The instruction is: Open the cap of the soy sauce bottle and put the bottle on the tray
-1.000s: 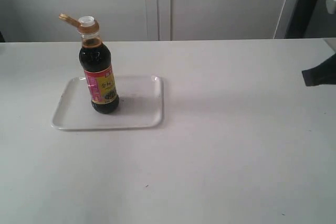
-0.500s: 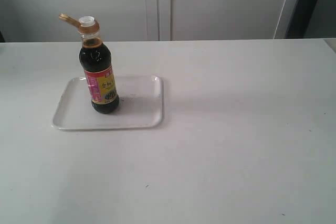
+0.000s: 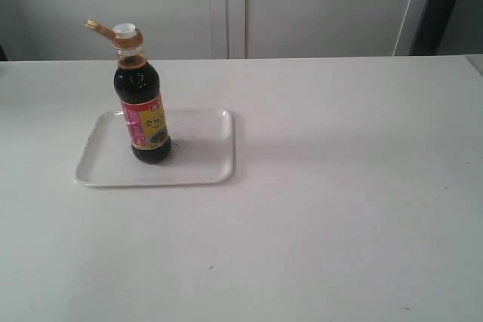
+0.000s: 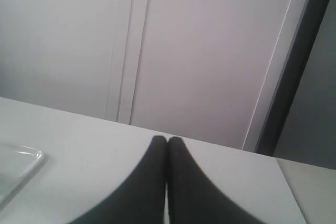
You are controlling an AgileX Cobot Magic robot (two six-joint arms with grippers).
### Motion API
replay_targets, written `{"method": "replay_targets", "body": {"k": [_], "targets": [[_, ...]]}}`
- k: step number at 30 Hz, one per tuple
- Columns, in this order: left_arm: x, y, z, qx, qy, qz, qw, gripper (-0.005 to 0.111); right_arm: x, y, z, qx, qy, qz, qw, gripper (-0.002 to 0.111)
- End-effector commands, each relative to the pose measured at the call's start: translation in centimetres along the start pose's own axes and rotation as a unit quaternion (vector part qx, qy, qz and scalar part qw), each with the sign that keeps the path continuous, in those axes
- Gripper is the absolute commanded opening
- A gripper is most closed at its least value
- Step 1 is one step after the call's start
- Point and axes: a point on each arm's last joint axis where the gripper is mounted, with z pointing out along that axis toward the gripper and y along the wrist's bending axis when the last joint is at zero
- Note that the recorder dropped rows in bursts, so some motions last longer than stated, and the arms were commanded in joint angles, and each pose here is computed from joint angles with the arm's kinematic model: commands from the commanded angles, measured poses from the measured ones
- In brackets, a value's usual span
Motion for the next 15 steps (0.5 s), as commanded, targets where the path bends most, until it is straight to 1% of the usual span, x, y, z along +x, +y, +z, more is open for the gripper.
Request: {"method": "replay_targets", "body": {"k": [1, 4, 8, 15], "targets": [[0.14, -0.14, -0.19, 0.006, -0.013, -0.019, 1.0, 0.0, 0.77, 0.07, -0.03, 0.002, -0.003, -0.006, 1.0, 0.0], [0.26, -0.25, -0.17, 0.012, -0.006, -0.034, 0.999, 0.0, 0.89, 0.11, -0.01, 0.002, -0.013, -0.004, 1.0, 0.0], [0.69, -0.3, -0.18, 0.014, 0.018, -0.043, 0.999, 0.0, 0.78, 0.1, -0.01, 0.002, -0.02, 0.003, 1.0, 0.0], [0.63, -0.28, -0.17, 0.013, 0.015, -0.038, 0.999, 0.0, 0.78, 0.1, -0.01, 0.002, -0.02, 0.003, 1.0, 0.0]]}}
